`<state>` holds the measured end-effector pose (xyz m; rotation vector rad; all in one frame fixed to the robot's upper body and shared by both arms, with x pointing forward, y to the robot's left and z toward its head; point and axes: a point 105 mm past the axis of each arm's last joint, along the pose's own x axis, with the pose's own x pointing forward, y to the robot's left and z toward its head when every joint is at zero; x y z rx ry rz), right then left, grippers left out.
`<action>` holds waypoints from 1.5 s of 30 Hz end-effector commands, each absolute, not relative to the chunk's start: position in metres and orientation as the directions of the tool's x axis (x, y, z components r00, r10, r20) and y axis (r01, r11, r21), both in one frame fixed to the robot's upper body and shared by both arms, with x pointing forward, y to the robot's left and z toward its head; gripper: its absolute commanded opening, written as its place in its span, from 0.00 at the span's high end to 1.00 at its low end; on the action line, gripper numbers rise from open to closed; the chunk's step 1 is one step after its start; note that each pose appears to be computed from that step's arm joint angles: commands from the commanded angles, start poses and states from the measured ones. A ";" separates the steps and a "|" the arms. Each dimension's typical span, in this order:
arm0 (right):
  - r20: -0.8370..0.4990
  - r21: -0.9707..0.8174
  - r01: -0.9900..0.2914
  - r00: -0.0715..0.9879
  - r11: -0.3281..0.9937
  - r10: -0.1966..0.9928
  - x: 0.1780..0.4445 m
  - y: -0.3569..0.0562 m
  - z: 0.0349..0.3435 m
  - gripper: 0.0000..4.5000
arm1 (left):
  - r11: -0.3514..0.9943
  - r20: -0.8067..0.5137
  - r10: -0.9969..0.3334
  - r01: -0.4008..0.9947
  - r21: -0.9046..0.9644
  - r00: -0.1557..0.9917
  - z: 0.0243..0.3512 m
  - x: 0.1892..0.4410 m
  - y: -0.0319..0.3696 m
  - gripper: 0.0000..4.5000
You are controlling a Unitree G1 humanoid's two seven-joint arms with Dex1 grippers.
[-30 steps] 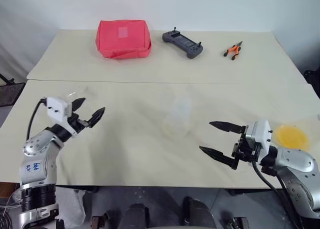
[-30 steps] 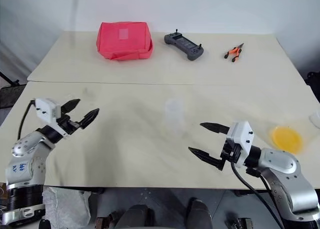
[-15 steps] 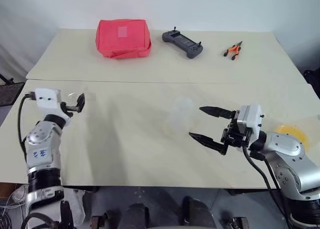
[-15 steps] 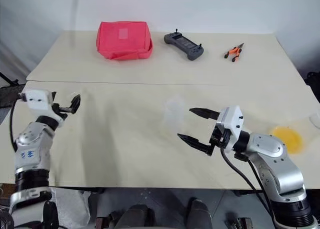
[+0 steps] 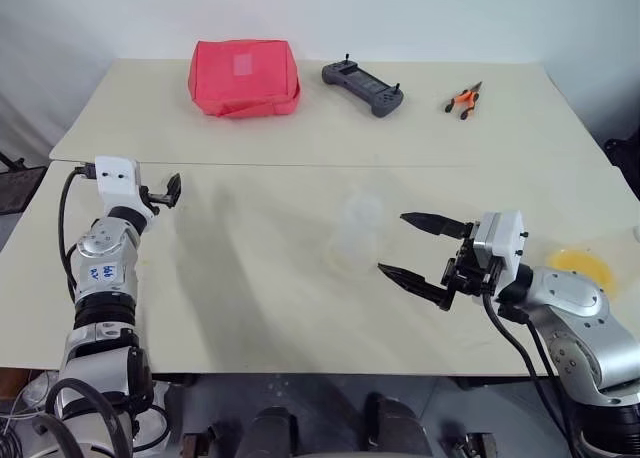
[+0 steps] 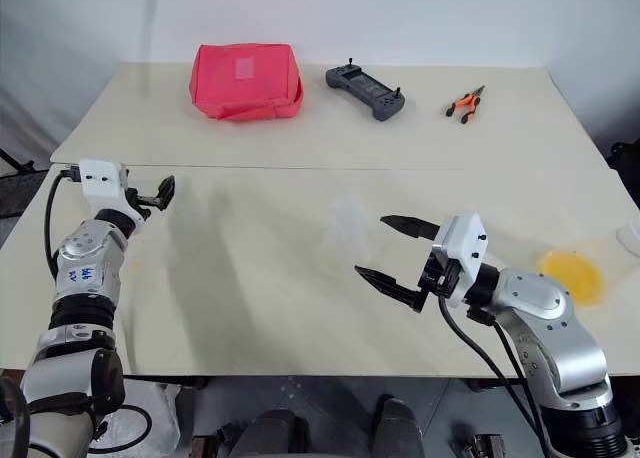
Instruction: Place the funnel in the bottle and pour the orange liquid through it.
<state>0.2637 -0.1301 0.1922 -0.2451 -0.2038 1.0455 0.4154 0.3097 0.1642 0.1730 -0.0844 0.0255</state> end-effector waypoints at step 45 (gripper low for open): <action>0.054 -0.381 -0.790 0.500 0.481 0.864 0.260 -0.133 0.206 0.00 | 0.987 0.050 0.092 -0.098 0.129 0.994 0.149 0.404 0.321 0.99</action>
